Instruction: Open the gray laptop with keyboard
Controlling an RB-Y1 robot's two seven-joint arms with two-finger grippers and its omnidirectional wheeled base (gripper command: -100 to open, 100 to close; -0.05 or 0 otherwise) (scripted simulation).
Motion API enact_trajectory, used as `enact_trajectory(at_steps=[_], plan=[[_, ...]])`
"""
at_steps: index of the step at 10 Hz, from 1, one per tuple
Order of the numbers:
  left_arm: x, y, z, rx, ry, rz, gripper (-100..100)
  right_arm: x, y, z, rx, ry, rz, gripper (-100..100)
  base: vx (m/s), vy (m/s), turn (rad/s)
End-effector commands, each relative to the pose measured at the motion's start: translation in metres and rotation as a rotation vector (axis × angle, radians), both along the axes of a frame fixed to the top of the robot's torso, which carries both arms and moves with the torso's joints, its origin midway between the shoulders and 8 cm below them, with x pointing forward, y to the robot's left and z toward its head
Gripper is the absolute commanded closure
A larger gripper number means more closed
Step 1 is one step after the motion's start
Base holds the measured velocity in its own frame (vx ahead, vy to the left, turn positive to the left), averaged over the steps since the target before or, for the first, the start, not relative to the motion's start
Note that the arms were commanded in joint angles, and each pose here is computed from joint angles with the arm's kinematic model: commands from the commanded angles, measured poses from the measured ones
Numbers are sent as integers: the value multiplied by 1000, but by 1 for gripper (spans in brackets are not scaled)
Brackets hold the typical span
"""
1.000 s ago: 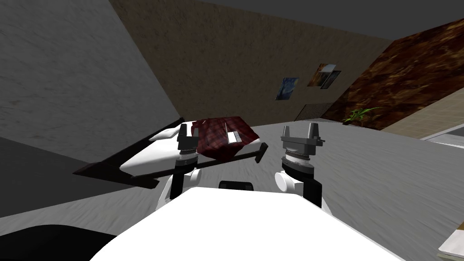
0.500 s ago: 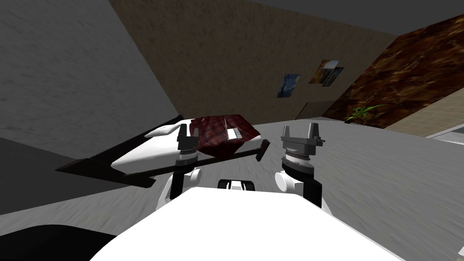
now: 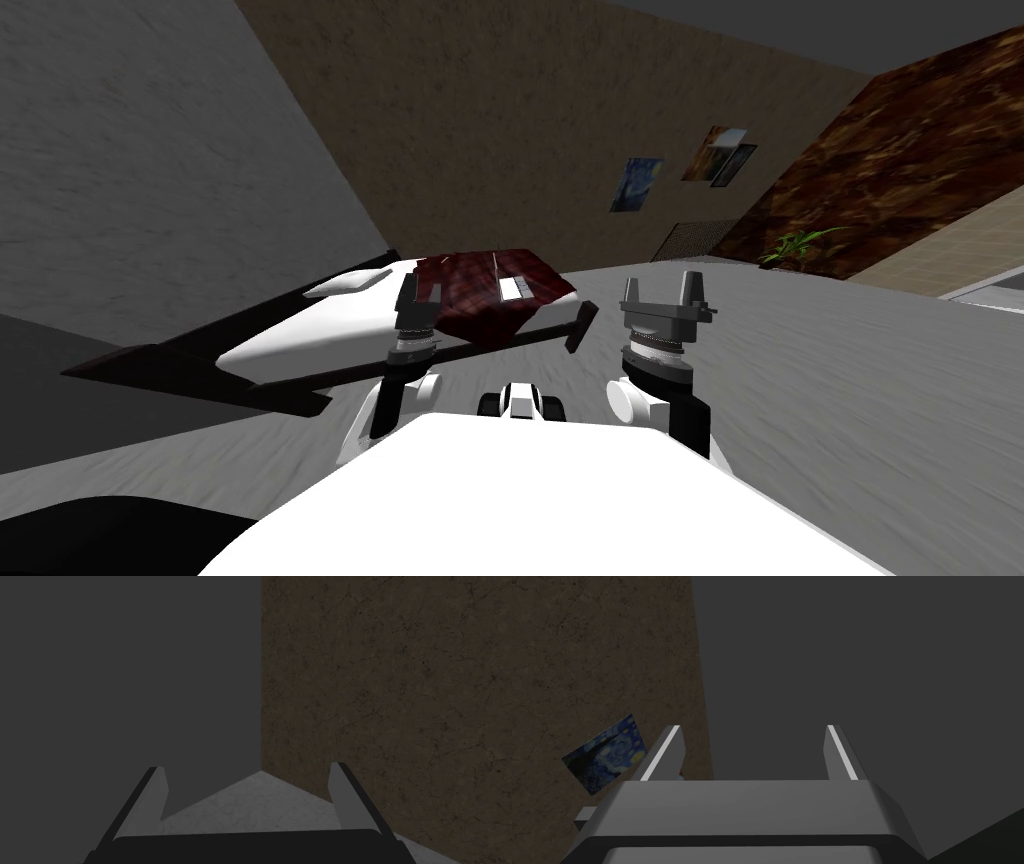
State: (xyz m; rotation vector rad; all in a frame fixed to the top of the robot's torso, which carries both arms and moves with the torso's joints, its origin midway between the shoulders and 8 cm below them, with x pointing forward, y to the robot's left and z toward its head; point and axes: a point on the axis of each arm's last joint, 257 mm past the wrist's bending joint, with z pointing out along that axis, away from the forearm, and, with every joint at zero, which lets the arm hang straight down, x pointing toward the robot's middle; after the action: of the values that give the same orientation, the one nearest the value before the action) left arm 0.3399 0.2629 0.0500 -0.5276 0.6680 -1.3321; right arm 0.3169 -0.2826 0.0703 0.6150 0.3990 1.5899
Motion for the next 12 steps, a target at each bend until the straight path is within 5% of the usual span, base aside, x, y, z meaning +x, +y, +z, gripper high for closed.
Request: enact_trajectory(at_steps=[1, 12], plan=[[8, -1, -9, 42, 50, -3, -100, 0, 0, 0, 0, 0, 0, 0, 40, -29, -40], [46, 16, -63, 165, 295, 55, -100, 0, 0, 0, 0, 0, 0, 0, 58, -34, -52]])
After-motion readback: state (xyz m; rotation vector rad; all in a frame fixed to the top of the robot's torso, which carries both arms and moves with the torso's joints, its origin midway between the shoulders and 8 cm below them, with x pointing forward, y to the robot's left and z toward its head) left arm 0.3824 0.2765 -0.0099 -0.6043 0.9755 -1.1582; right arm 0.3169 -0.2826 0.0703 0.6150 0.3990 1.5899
